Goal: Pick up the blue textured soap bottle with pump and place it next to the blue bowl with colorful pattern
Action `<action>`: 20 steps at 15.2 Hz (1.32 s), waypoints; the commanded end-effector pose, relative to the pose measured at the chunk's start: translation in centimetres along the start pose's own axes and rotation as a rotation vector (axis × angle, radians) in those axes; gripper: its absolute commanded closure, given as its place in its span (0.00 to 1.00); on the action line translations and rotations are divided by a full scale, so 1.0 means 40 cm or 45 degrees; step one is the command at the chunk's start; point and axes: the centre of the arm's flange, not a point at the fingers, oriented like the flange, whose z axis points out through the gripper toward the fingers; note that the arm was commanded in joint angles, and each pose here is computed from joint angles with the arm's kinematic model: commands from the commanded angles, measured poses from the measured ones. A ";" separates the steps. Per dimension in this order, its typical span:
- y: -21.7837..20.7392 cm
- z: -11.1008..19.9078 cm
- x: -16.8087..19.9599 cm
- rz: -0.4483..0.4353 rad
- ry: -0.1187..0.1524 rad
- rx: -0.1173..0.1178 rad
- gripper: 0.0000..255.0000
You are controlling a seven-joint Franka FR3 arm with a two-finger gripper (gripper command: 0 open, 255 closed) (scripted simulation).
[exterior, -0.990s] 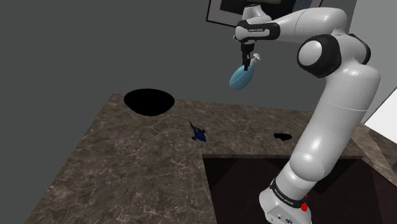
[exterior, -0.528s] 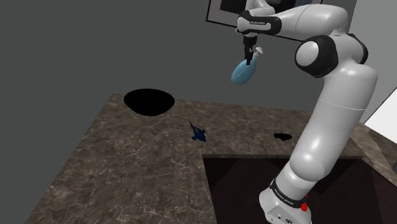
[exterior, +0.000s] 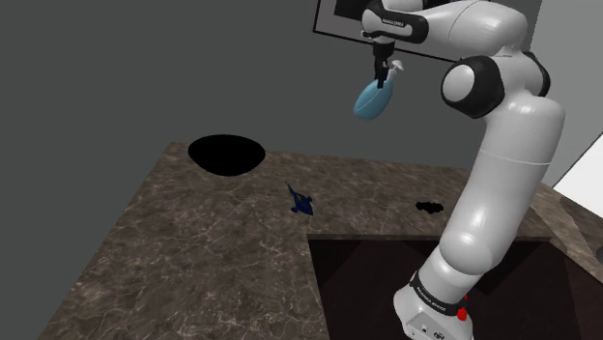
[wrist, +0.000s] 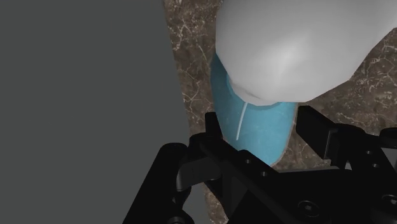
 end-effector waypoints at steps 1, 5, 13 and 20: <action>0.010 -0.024 -0.008 0.000 0.000 0.000 1.00; 0.012 -0.047 0.015 0.000 0.000 0.000 1.00; -0.044 0.002 0.268 0.000 0.000 0.000 1.00; -0.092 0.045 0.490 0.000 0.000 0.000 1.00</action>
